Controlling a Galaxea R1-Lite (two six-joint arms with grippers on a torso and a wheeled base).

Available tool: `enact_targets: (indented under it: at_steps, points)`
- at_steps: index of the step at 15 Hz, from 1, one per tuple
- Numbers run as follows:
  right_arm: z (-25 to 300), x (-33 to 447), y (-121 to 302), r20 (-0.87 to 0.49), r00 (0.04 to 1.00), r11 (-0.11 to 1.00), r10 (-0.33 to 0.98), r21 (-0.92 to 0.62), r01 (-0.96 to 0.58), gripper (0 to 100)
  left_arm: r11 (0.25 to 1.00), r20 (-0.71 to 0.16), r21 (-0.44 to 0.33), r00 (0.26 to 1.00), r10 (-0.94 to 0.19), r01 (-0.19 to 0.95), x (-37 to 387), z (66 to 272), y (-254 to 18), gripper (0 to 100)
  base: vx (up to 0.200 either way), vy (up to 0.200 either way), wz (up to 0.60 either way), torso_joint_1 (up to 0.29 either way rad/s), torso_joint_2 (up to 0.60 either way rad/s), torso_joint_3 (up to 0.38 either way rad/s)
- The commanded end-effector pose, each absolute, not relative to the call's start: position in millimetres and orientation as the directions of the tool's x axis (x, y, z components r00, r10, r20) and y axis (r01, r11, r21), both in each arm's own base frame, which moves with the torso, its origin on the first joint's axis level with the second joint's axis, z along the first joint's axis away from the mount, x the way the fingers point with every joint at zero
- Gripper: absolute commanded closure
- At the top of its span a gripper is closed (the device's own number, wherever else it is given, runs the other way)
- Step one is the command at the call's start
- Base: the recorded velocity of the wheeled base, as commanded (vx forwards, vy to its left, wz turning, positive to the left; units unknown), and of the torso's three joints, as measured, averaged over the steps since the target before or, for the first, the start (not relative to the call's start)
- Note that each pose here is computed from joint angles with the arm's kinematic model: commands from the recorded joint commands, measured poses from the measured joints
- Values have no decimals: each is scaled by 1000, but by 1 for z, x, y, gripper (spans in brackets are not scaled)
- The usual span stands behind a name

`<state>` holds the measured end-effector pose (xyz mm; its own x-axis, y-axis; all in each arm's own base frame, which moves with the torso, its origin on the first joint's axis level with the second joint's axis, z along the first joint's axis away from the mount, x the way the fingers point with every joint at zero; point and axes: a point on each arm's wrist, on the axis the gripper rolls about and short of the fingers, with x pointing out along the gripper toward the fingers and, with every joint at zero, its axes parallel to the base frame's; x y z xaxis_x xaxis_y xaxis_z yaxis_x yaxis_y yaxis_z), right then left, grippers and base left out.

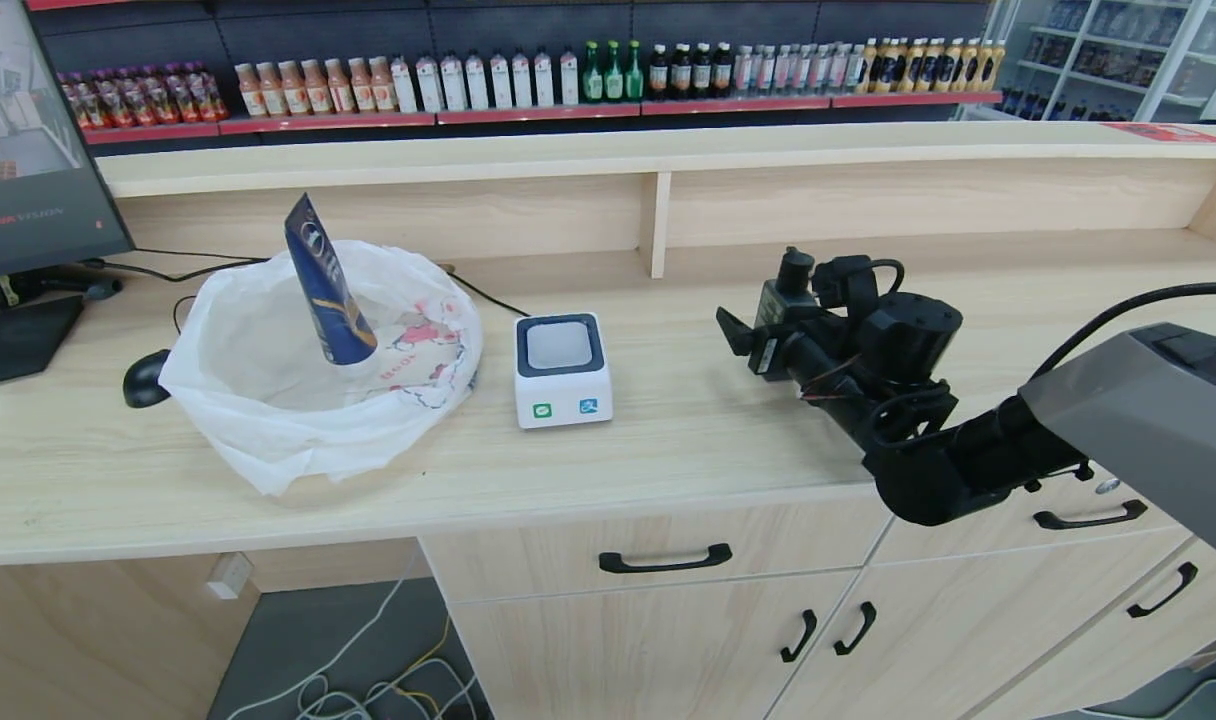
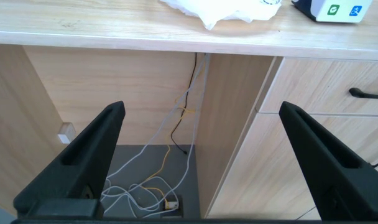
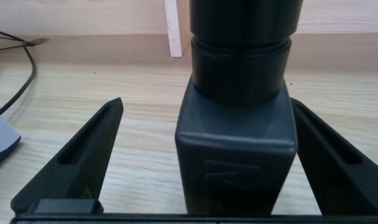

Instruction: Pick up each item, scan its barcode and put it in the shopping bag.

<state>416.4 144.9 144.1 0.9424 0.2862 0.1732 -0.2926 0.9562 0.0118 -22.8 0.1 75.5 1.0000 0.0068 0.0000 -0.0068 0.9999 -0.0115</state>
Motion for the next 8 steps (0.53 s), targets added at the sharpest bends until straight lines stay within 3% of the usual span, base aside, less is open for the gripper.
enact_targets:
  at_steps: [1, 4, 5, 8]
  points:
    - [143, 417, 145, 174, 942, 956, 287, 12, -293, 0, 1000, 0, -12, 1000, 8, -8, -23, 75, 0, 0, 0, 0, 0, 0, 0, 0]
    - [142, 418, 146, 172, 942, 956, 287, 12, -293, 0, 1000, 0, -12, 1000, 8, -8, -23, 75, 0, 0, 0, 0, 0, 0, 0, 0]
    - [142, 418, 146, 172, 943, 956, 285, 12, -292, 100, 1000, 0, -12, 1000, 8, -8, -23, 75, 0, 0, 0, 0, 0, 0, 0, 0]
    - [143, 418, 146, 175, 942, 956, 285, 12, -292, 100, 1000, 0, -12, 1000, 8, -8, -23, 75, 0, 0, 0, 0, 0, 0, 0, 0]
